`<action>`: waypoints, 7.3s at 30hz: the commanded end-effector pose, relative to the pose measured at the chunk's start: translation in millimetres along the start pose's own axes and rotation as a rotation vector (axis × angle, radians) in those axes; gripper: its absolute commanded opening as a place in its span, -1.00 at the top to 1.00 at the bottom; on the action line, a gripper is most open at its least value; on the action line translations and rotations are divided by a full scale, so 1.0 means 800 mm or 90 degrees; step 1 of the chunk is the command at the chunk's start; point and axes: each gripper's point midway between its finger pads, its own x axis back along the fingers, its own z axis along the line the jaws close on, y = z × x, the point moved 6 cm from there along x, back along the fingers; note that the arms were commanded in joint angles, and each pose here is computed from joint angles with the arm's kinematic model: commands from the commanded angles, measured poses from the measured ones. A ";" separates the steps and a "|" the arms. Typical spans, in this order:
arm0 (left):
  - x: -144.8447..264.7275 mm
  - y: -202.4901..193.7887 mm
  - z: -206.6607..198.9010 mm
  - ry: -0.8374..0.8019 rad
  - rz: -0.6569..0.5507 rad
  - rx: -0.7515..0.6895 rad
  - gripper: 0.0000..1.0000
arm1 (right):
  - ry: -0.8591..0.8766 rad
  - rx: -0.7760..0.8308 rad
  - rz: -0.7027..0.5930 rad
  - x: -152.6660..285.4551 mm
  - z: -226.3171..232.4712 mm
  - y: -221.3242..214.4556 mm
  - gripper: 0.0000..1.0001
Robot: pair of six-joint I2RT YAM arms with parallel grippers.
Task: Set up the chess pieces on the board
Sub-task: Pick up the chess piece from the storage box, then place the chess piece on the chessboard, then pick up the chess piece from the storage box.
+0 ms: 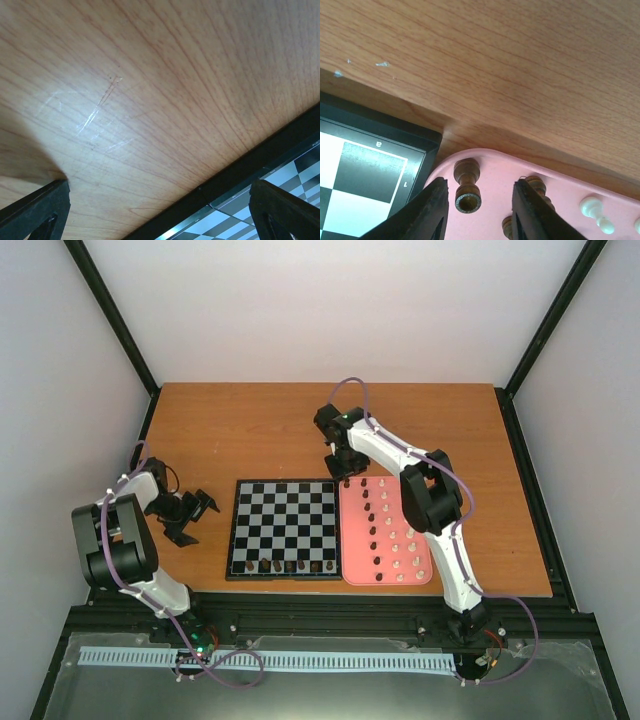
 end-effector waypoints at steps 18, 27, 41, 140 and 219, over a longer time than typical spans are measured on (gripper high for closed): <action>-0.005 0.014 0.000 0.004 -0.019 -0.021 -1.00 | 0.032 -0.001 0.037 -0.025 0.002 -0.012 0.80; -0.004 0.012 0.001 0.004 -0.018 -0.022 -1.00 | 0.044 -0.010 0.014 0.003 0.000 -0.013 0.95; 0.000 0.008 -0.001 -0.010 -0.026 -0.025 -0.99 | 0.115 0.034 -0.095 0.130 0.080 -0.030 0.94; 0.013 0.010 -0.012 -0.041 -0.048 -0.009 -1.00 | 0.200 0.328 -0.181 0.163 0.372 -0.105 0.03; 0.007 0.022 -0.009 -0.003 -0.039 -0.029 -1.00 | 0.031 -0.113 -0.018 0.013 -0.054 -0.034 0.94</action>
